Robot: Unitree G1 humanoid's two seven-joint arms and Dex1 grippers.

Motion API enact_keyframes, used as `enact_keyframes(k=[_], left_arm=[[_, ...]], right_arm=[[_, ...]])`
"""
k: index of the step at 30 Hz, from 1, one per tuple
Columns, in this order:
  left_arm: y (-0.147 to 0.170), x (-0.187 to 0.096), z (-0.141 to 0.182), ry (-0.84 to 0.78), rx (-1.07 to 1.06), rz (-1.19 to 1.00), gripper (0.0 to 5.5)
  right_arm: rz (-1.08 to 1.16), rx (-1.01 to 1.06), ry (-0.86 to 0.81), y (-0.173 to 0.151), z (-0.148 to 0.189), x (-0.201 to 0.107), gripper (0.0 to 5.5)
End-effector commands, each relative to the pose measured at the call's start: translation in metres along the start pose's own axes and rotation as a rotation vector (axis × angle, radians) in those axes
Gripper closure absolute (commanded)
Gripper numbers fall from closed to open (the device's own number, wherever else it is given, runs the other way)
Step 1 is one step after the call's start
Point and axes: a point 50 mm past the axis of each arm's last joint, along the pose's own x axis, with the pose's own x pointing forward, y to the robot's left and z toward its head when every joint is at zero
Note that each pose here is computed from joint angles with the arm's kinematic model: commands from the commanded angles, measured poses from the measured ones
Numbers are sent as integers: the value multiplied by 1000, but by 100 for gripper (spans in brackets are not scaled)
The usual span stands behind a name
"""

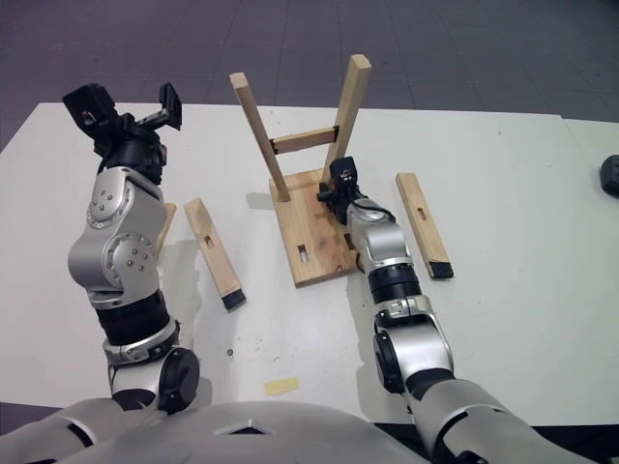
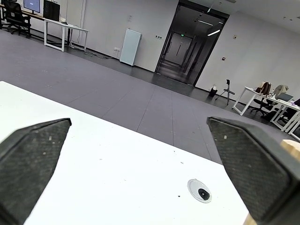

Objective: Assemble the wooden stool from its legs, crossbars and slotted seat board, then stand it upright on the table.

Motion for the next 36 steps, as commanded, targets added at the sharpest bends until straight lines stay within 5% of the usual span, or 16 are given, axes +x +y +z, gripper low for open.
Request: enact_keyframes(k=[1, 10, 18, 24, 36], left_arm=[[1, 0, -2, 5, 8, 5, 10], [27, -14, -11, 56, 114, 14, 10], [87, -71, -63, 496, 362, 96, 10], [115, -67, -100, 676, 610, 82, 10], [139, -81, -135, 998, 247, -17, 240]], right_arm=[[-15, -4, 35, -6, -9, -4, 300], [60, -47, -40, -22, 21, -43, 147], [262, -113, -455, -54, 123, -147, 14], [259, -81, -498, -50, 126, -153, 14], [311, 18, -565, -35, 136, -152, 10]])
